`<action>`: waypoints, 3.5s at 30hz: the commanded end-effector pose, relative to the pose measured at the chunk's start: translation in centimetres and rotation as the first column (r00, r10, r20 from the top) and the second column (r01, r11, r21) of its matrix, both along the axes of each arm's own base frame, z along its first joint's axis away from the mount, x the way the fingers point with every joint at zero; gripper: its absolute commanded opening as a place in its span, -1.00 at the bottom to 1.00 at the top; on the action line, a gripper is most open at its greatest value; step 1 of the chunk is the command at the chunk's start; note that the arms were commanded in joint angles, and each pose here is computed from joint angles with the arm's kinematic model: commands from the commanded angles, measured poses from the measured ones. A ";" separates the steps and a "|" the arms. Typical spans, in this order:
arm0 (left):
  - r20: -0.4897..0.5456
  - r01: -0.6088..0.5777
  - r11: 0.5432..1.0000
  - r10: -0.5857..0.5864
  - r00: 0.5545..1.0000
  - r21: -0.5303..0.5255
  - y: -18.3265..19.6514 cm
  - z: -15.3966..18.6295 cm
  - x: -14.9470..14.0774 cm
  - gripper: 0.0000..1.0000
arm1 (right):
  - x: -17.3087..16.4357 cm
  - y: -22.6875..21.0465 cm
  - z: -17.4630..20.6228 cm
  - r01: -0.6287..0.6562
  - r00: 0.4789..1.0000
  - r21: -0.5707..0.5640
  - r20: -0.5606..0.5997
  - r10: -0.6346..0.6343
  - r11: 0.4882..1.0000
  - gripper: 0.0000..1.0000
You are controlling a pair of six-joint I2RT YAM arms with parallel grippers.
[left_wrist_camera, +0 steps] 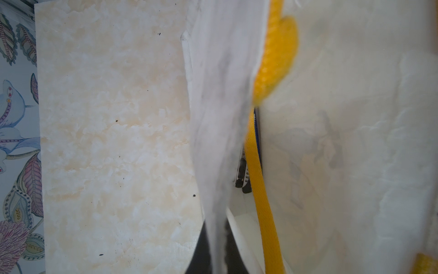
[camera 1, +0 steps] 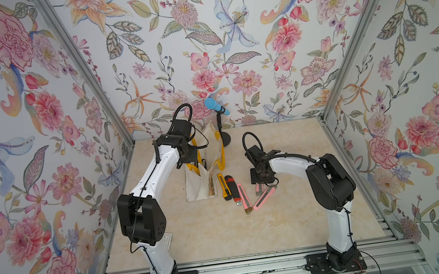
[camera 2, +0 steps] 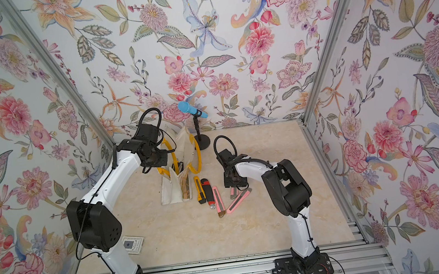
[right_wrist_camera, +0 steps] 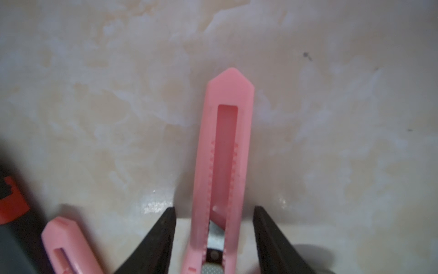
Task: Place the art knife into the pouch
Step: Pick up the utility knife at the center of the board, then place the utility knife in the pouch.
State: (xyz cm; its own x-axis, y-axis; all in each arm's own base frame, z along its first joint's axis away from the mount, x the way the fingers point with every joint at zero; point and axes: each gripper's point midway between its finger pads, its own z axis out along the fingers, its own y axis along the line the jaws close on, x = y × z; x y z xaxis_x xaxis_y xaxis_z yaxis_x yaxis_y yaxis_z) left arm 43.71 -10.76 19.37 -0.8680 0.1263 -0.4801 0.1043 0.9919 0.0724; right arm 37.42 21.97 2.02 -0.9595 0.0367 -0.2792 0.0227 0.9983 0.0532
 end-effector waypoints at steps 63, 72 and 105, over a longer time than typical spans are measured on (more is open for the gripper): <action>0.005 0.009 1.000 -0.008 1.000 -0.028 -0.6 0.4 -1.2 -1.00 | 5.4 24.6 19.4 -0.484 0.858 0.444 0.410 0.310 0.754 -0.64; 0.010 0.015 0.999 -0.015 1.000 -0.035 -0.7 0.9 -1.2 -1.00 | 5.4 24.7 14.4 -0.435 0.893 0.432 0.323 0.315 0.790 -0.63; 0.005 -0.013 1.000 0.013 1.000 -0.025 -0.2 0.5 -1.5 -1.00 | 6.4 23.6 13.4 -0.418 0.903 0.449 0.297 0.309 0.790 0.00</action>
State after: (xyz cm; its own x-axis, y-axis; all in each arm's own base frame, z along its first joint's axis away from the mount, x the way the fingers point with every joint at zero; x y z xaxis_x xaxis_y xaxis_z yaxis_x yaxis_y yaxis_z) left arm 42.87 -10.92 19.23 -0.8681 0.0988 -0.4865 0.0918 0.9950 0.0383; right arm 44.04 45.76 14.77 -0.8638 -0.0983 -0.4941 -0.3761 0.7784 0.5026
